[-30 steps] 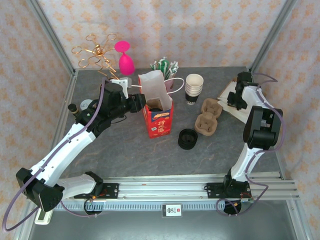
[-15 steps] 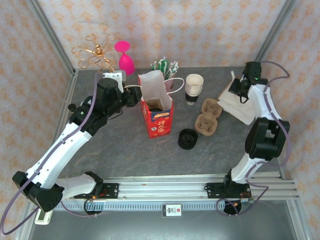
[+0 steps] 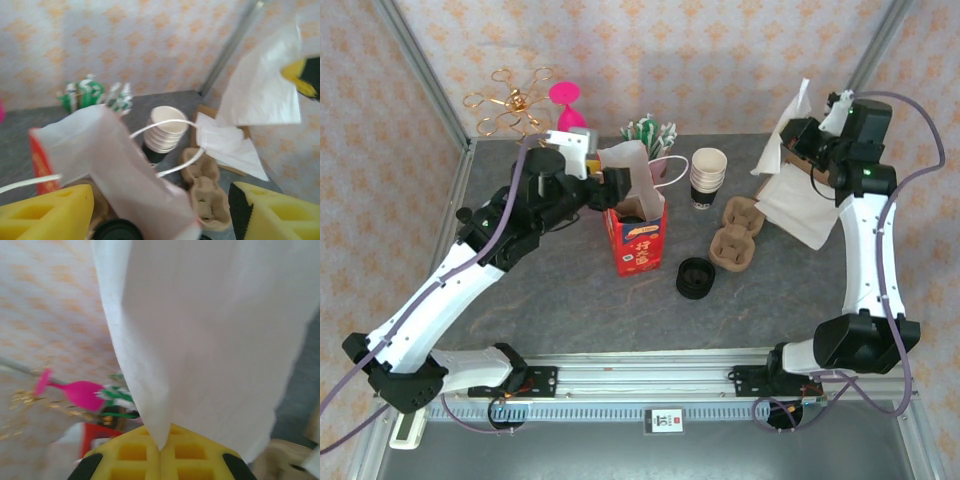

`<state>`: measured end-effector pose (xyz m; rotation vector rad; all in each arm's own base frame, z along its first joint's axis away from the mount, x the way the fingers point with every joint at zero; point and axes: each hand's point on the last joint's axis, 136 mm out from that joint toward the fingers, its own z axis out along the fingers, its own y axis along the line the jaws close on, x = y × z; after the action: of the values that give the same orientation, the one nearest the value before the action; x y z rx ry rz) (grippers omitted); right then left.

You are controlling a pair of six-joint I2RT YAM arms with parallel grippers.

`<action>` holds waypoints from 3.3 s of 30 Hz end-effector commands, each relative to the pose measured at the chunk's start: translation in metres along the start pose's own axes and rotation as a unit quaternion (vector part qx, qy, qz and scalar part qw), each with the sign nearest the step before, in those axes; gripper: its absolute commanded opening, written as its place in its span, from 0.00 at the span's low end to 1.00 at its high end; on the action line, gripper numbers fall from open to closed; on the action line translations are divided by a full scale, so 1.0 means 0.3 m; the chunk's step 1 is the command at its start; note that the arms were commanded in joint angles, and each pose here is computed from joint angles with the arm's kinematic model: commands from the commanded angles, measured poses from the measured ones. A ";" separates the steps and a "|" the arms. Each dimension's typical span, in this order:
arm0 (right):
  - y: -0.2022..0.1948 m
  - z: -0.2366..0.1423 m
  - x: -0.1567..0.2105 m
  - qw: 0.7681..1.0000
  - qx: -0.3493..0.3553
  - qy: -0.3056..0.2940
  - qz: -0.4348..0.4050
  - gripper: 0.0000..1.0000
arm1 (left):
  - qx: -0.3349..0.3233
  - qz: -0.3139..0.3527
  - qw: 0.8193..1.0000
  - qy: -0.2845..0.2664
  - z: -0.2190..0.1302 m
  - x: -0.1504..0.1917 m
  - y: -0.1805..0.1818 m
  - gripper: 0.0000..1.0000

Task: Pack the takeout coffee

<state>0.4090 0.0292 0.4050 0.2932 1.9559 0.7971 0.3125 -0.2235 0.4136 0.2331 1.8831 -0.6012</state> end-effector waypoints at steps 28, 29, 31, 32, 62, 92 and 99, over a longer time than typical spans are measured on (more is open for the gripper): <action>0.657 -0.216 0.202 0.908 -0.366 0.129 -0.160 0.00 | 0.336 0.265 0.897 -0.108 0.047 -0.194 -0.506 0.99; 0.661 -0.208 0.207 0.906 -0.367 0.134 -0.160 0.00 | 0.347 0.261 0.894 -0.107 0.049 -0.190 -0.518 0.99; 0.670 -0.201 0.217 0.902 -0.375 0.140 -0.163 0.00 | 0.341 0.257 0.898 -0.107 0.077 -0.188 -0.515 0.99; 0.671 -0.195 0.221 0.902 -0.375 0.140 -0.163 0.00 | 0.331 0.250 0.904 -0.103 0.101 -0.188 -0.507 0.99; 0.694 -0.238 0.203 0.903 -0.387 0.102 -0.157 0.25 | 0.196 0.167 0.964 -0.062 0.231 -0.226 -0.373 0.08; 0.577 -0.165 0.208 0.949 -0.294 0.076 -0.079 0.50 | -0.096 -0.081 0.990 0.062 0.192 -0.074 -0.006 0.00; 0.567 -0.162 0.217 0.950 -0.293 0.076 -0.076 0.50 | -0.103 -0.091 0.986 0.095 0.274 -0.016 0.065 0.00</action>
<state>0.3200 0.1716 0.4727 -0.2522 1.8092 1.2976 0.3849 -0.2604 0.4016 0.0056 2.1058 -0.5225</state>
